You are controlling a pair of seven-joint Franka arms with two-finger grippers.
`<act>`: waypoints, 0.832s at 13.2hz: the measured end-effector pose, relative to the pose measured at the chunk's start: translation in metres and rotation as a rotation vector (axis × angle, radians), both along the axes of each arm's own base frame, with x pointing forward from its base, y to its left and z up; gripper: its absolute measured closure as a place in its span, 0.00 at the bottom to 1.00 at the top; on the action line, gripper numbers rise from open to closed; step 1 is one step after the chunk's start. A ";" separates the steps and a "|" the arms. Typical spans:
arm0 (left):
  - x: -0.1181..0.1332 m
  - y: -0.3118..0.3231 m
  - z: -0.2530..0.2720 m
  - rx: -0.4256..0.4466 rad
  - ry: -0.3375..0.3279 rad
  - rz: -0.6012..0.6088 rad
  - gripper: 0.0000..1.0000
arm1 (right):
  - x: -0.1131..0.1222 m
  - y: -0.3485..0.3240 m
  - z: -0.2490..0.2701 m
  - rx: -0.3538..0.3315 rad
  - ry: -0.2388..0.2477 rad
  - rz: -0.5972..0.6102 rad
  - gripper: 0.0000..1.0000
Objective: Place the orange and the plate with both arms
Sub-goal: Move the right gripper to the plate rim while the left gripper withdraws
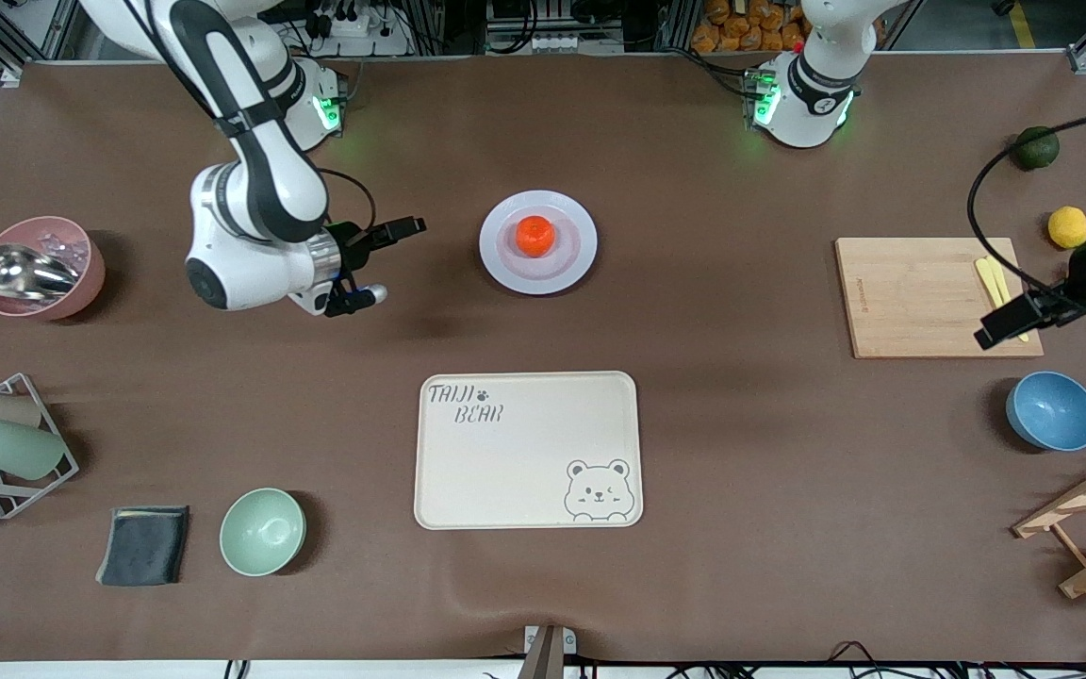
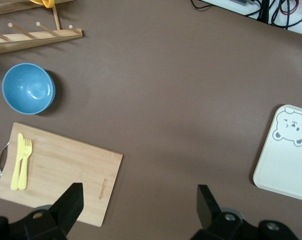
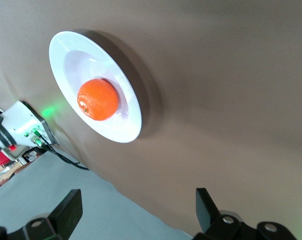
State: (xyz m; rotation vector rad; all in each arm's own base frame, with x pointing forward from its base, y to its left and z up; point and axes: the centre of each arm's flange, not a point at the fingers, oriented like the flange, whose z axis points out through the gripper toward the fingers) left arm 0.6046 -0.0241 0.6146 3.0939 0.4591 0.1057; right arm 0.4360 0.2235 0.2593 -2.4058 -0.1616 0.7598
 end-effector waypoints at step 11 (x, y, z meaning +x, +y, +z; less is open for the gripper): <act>-0.059 0.026 0.056 -0.019 0.045 -0.082 0.00 | -0.062 0.033 -0.062 0.111 -0.074 -0.078 0.00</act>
